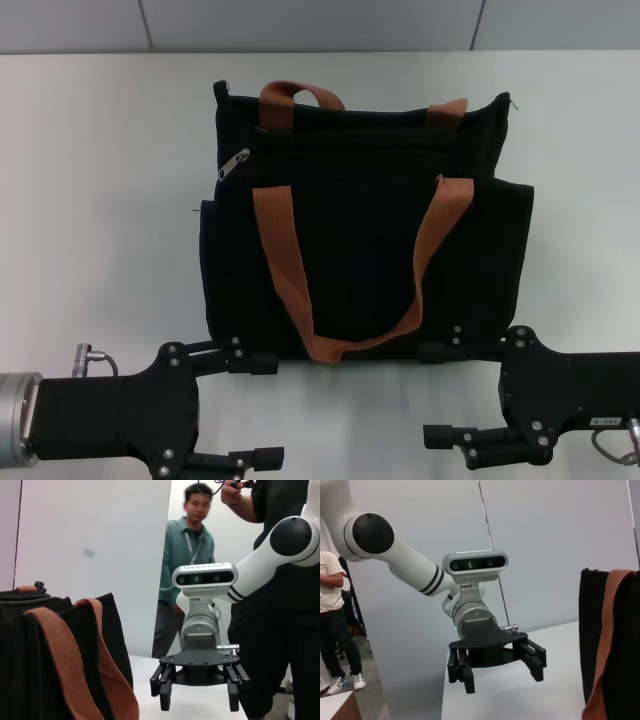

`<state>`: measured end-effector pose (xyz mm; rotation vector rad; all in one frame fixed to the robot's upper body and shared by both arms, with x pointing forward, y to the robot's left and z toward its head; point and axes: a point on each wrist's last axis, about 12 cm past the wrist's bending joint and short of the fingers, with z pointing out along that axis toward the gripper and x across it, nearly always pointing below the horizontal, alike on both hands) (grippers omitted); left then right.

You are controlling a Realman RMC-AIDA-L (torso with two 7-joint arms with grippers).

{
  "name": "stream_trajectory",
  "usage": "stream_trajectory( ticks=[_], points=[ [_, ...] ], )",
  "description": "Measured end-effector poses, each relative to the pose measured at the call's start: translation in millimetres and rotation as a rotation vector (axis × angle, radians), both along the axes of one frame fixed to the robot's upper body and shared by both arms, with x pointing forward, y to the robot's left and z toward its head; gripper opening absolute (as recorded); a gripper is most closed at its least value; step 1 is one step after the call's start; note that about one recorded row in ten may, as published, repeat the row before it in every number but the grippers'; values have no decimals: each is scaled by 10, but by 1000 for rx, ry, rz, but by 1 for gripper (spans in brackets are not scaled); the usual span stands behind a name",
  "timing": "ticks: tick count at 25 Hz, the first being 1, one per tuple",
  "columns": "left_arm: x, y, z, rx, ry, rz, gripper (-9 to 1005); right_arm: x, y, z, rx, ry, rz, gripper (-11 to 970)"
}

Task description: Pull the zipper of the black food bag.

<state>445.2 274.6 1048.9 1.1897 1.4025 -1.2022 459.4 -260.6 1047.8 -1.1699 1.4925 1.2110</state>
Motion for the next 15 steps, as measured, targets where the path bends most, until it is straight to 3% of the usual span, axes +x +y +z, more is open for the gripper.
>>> stream_trajectory(
  ticks=[15],
  points=[
    [-15,23,6,-8,1,6,809,15,2,6,-2,-4,-1,779]
  ],
)
